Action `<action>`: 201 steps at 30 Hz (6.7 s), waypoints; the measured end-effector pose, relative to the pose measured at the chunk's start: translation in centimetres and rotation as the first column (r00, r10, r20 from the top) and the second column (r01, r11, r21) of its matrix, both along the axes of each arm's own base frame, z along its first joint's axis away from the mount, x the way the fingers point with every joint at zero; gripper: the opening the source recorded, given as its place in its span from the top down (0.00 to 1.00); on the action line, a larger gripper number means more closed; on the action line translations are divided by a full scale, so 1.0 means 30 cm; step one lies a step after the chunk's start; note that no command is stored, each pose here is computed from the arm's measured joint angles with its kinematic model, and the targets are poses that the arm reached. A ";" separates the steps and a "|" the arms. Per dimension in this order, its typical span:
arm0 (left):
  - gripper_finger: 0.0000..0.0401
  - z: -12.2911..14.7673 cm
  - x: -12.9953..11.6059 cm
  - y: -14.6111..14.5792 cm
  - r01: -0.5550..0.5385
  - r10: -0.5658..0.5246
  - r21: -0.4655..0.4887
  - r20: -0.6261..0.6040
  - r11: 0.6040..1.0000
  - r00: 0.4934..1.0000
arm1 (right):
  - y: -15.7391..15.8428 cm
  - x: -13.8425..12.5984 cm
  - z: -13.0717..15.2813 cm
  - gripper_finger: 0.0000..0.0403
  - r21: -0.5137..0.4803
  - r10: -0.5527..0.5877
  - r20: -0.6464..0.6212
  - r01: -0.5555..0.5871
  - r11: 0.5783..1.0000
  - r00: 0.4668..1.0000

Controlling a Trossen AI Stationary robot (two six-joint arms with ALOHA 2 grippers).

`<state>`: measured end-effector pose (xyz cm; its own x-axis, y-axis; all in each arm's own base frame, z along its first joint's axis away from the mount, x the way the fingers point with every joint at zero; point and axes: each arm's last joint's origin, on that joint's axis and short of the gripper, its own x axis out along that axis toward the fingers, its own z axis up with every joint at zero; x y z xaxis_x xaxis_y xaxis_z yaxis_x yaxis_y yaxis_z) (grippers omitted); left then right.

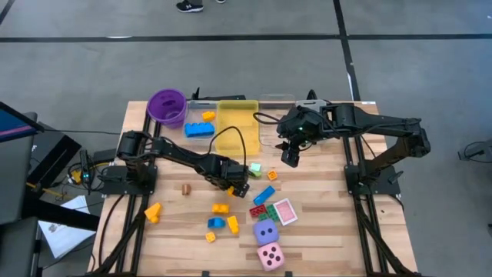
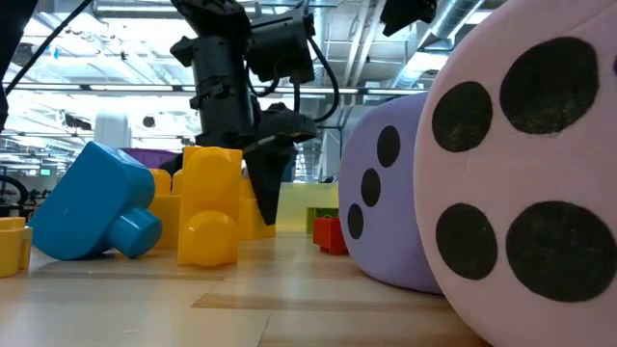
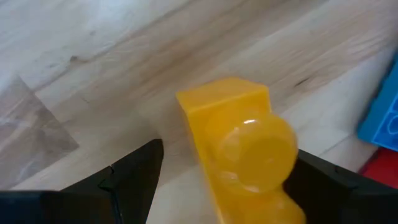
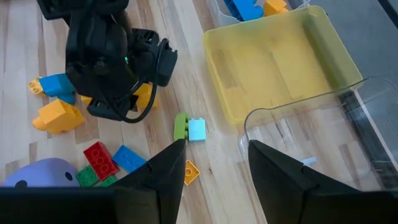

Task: Pick & Place Toys
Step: Put the big yellow game piece into the white bin, then put the big blue game piece into the white bin

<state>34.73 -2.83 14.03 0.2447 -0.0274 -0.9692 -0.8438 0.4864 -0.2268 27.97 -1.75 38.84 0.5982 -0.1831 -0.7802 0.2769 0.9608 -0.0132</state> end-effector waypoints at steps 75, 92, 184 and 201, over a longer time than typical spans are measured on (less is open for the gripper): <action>0.35 0.564 -0.319 0.339 0.047 -0.174 0.310 0.395 0.950 0.902 | 0.096 0.005 0.004 0.58 0.021 0.077 0.025 -0.077 0.997 0.997; 0.32 0.572 -0.313 -0.159 0.587 -0.768 0.506 0.306 0.632 0.563 | 0.270 0.031 0.036 0.58 0.024 0.228 0.194 -0.237 0.971 0.954; 0.25 0.148 -0.204 -0.324 0.792 -0.790 0.001 -0.073 0.610 0.608 | 0.332 0.018 0.001 0.58 0.064 0.221 0.171 -0.235 0.970 0.960; 0.25 0.075 -0.266 -0.347 0.802 -0.802 -0.053 -0.105 0.596 0.589 | 0.333 0.018 0.000 0.58 0.064 0.222 0.170 -0.235 0.970 0.960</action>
<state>26.76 -13.25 16.29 0.0205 -0.1615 -0.9867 -0.1306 0.9780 -0.1628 28.52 8.23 38.85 0.7347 0.0341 -0.6775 0.0421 0.9945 0.0956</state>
